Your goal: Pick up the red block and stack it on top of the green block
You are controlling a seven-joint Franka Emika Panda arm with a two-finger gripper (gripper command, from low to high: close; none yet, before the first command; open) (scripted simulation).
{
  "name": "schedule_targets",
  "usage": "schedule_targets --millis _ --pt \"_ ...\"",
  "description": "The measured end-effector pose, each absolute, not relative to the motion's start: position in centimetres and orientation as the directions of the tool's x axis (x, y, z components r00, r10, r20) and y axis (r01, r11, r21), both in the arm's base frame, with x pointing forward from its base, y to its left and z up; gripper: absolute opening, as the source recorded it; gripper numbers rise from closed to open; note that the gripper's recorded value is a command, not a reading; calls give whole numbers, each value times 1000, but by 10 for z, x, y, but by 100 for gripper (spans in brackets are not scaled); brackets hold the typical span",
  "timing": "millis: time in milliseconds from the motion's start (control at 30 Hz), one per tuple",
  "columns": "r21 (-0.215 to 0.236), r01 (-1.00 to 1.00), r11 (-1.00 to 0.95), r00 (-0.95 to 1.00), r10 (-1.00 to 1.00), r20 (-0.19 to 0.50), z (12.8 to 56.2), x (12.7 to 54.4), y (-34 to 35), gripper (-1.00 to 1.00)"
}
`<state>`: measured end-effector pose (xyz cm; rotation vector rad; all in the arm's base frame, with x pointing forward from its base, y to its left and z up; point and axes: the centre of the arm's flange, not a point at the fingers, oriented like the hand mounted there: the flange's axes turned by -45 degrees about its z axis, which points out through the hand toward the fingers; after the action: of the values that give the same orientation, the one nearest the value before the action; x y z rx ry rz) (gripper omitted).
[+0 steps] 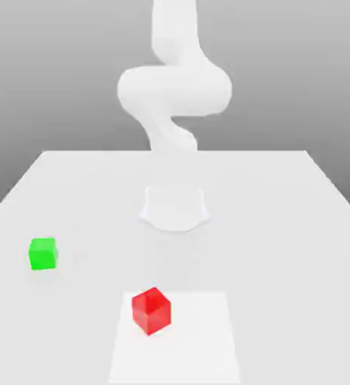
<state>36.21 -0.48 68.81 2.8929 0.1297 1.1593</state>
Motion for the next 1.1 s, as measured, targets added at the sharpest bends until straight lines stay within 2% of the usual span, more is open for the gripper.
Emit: schedule_targets --millis 133,267,400,533,667,800,933,1100 --pt "143 207 -968 737 251 628 650 386 -11 0" --pt "215 345 -914 725 405 557 611 405 -16 0" --pt "268 481 -835 686 549 477 571 420 -20 0" --pt "303 610 -732 620 679 394 530 432 -22 0" --pt "318 726 -609 528 791 310 489 439 -24 0" --pt "315 825 -469 413 881 229 449 443 -26 0" --pt "295 902 -315 279 947 156 409 442 -28 0" --pt "250 962 -109 92 993 79 360 437 -29 0"
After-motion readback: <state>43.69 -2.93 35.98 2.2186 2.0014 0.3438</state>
